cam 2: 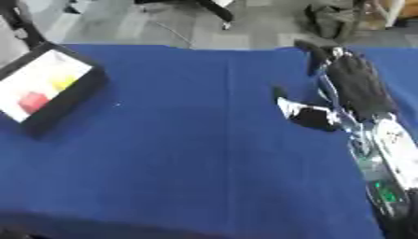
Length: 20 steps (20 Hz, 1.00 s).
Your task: Pick up the objects with one hand, pass them to the other hand, and then place them into the box on the other side of the table.
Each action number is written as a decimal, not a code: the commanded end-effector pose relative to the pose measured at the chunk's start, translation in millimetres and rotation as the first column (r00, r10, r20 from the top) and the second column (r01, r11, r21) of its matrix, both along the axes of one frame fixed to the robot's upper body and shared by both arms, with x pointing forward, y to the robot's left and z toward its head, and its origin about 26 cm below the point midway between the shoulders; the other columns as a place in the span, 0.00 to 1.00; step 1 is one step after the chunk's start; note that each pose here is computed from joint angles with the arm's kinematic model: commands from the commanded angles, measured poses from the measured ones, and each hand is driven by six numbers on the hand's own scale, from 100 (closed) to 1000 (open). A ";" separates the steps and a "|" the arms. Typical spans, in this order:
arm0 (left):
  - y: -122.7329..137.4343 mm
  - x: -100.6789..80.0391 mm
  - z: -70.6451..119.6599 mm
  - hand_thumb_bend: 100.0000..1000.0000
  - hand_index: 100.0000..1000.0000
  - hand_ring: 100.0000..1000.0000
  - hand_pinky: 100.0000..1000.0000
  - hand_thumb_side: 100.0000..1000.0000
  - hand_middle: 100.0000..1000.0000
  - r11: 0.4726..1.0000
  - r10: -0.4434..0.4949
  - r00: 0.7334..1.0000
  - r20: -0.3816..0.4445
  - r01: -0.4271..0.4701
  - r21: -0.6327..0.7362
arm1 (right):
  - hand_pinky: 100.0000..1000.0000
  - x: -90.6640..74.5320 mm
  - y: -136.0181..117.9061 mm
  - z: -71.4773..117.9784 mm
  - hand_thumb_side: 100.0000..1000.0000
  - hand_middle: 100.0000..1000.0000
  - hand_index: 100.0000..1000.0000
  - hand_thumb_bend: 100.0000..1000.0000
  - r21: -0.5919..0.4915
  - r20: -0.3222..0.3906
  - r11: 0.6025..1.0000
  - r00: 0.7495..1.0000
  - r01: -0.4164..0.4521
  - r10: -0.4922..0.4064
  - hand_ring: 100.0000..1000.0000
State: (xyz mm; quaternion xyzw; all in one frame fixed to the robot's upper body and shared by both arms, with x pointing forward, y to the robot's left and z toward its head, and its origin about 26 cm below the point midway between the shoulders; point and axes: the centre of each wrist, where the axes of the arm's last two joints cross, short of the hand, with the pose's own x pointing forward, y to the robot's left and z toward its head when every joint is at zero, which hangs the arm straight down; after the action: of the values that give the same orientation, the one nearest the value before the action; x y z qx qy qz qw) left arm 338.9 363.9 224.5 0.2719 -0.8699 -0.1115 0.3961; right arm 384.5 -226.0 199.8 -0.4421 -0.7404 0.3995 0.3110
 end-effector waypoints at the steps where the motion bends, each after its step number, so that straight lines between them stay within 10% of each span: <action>1: -24.0 -8.4 5.7 0.70 0.90 0.66 0.67 0.56 0.76 0.991 -0.131 0.991 0.023 0.131 -0.004 | 0.66 25.7 -34.5 11.7 0.47 0.43 0.88 0.27 0.050 -0.066 0.994 0.993 0.098 -0.094 0.61; 6: -57.3 -11.3 -10.1 0.69 0.89 0.65 0.66 0.57 0.76 0.958 -0.277 0.961 0.000 0.276 -0.075 | 0.67 69.5 -74.7 -12.2 0.51 0.45 0.91 0.29 0.058 -0.251 0.963 0.938 0.262 -0.240 0.62; 11: -73.9 -15.1 -17.9 0.69 0.89 0.64 0.66 0.57 0.75 0.932 -0.348 0.938 -0.003 0.345 -0.114 | 0.68 83.0 -123.5 -47.0 0.53 0.48 0.91 0.31 0.020 -0.396 0.864 0.798 0.502 -0.454 0.64; 20: -71.6 -16.6 -26.9 0.68 0.89 0.64 0.66 0.58 0.75 0.935 -0.332 0.943 -0.029 0.326 -0.138 | 0.70 80.5 -154.3 -61.4 0.51 0.57 0.94 0.35 -0.160 -0.383 0.780 0.690 0.605 -0.614 0.67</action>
State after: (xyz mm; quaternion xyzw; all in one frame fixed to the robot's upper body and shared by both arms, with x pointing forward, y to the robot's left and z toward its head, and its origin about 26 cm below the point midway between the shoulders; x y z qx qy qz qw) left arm 323.9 290.4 189.7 0.0882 -0.8940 -0.1218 0.4221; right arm 464.2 -368.0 121.6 -0.5481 -0.4730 0.3686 0.5831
